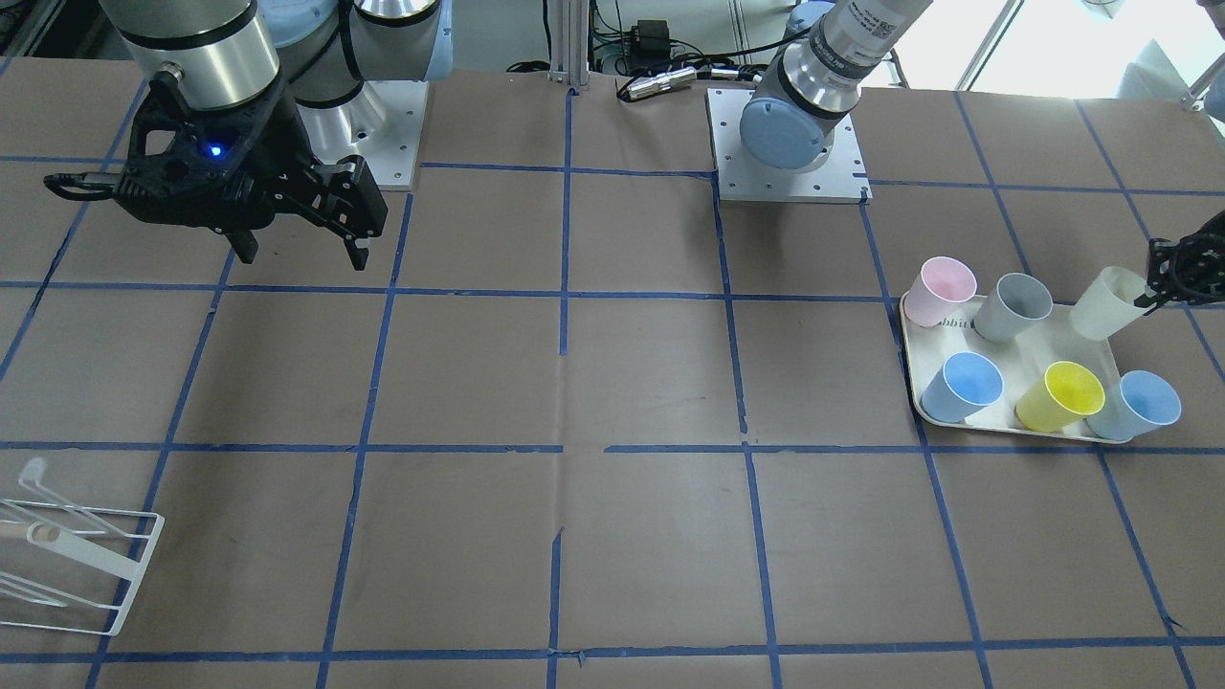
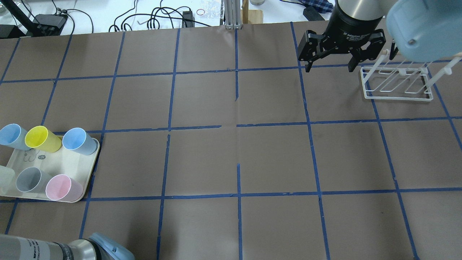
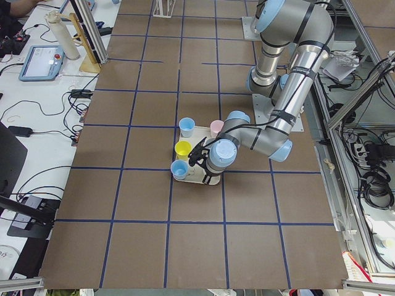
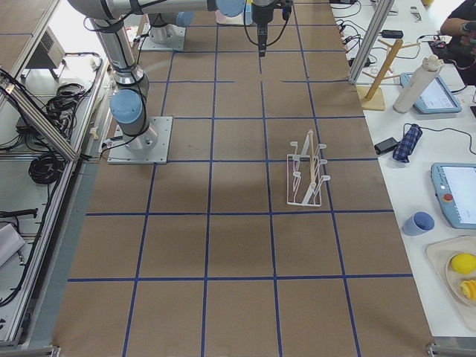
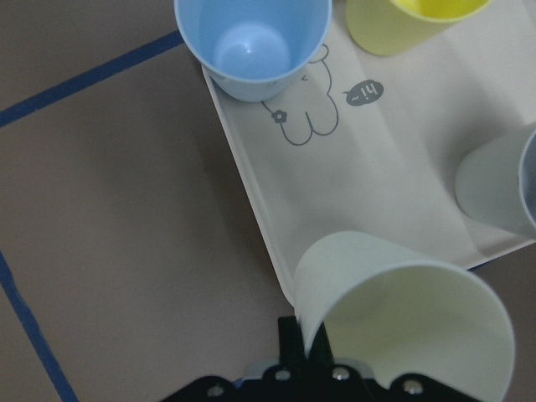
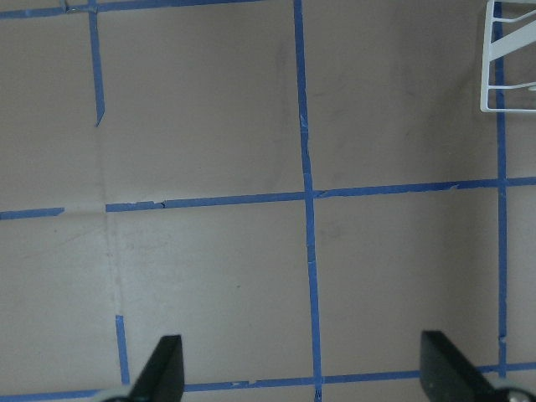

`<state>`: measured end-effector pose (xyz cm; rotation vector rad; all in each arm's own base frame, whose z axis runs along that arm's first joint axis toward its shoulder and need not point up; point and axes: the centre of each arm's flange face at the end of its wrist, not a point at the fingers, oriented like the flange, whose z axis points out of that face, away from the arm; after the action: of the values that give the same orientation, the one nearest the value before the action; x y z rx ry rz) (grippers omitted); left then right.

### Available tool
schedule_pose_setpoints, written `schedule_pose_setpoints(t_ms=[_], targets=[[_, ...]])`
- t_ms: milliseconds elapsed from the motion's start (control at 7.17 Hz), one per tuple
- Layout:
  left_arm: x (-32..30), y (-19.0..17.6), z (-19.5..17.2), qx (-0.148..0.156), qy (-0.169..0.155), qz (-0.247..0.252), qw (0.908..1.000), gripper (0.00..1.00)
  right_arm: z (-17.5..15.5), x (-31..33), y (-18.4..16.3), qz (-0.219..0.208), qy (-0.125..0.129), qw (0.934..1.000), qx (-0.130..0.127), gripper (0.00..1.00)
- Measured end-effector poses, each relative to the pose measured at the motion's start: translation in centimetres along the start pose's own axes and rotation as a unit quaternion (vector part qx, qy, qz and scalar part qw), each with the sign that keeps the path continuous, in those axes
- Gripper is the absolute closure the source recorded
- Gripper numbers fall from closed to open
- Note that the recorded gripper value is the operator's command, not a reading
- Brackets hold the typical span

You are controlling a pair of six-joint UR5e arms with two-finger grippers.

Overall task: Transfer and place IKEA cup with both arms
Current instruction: 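Lower the white cup onto the tray beside the grey cup and release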

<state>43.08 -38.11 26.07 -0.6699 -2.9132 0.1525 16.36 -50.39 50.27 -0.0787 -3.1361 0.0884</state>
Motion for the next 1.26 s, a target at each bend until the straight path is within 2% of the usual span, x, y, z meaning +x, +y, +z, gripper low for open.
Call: schedule_pose_setpoints(t_ms=[140, 419, 1116, 1256], targets=[[-0.2, -0.1, 0.6, -0.002, 0.004, 0.001, 1.0000, 1.00, 0.1, 0.0, 0.3, -0.001, 0.001, 0.9999, -0.016, 0.00], [-0.8, 0.0, 1.5, -0.006, 0.010, 0.001, 0.9999, 1.00, 0.1, 0.1, 0.7, -0.002, 0.001, 0.9996, -0.028, 0.00], [-1.1, 0.2, 2.3, -0.008, 0.009, 0.001, 0.9999, 1.00, 0.1, 0.0, 0.8, -0.006, 0.001, 0.9996, -0.029, 0.00], [-1.2, 0.2, 2.4, -0.008, 0.010, 0.001, 0.9999, 0.90, 0.2, 0.0, 0.8, -0.006, 0.002, 0.9996, -0.029, 0.00]])
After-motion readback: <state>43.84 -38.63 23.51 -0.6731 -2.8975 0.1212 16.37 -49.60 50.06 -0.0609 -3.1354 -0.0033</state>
